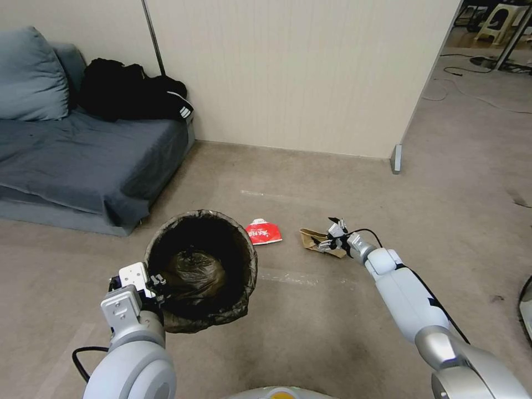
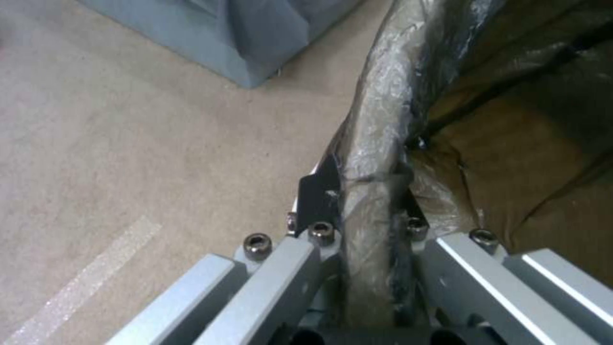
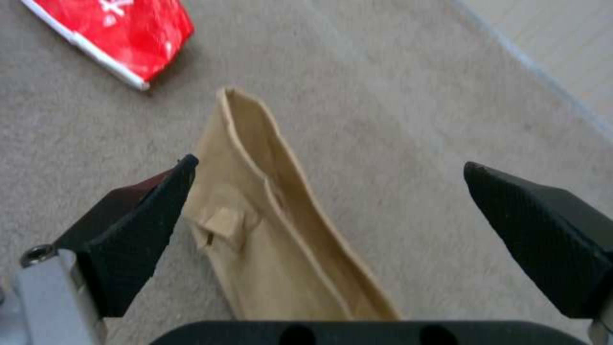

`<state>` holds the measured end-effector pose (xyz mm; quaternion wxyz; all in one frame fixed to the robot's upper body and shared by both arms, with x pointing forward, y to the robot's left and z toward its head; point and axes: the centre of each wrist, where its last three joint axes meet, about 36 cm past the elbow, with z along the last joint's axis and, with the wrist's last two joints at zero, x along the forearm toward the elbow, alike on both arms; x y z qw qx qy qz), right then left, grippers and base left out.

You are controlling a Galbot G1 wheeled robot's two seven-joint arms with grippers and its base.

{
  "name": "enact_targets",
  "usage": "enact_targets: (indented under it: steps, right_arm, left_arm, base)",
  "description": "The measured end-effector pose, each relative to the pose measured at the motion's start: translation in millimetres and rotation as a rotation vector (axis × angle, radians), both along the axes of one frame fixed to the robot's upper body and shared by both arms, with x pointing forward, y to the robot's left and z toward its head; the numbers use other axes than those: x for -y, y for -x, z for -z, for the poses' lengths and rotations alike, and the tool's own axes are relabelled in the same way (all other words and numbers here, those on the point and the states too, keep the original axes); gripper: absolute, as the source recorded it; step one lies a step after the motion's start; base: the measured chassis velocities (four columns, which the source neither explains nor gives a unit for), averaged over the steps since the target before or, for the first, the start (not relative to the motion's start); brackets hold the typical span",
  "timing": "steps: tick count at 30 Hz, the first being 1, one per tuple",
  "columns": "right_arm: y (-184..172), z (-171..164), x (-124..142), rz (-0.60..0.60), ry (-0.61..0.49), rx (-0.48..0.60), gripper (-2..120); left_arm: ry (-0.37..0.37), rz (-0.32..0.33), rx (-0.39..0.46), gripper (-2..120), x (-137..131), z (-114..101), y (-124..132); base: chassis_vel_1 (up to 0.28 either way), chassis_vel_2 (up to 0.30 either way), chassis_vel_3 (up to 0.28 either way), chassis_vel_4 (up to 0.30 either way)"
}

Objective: Pick up the trash bin, then pick up the garbage from the floor and place it into the trash bin.

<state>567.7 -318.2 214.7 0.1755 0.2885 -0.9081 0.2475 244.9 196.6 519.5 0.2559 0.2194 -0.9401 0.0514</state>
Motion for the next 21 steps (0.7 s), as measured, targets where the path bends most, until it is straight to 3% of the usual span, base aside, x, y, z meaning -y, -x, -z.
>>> enact_targets:
  steps: [15,18,21]
  right_arm:
    - [26,44,8,0.18,0.005,-0.192,100]
    - [28,46,10,0.198,0.009,-0.216,94]
    - [32,50,12,0.219,0.006,-0.237,79]
  left_arm:
    - [-0.017,-0.011,-0.008,0,1,2,5]
    - [-0.018,-0.011,-0.008,0,1,2,5]
    - [-0.018,-0.01,-0.008,0,2,2,5]
  base:
    - [0.0,0.0,0.0,0.0]
    - [0.0,0.0,0.0,0.0]
    - [0.0,0.0,0.0,0.0]
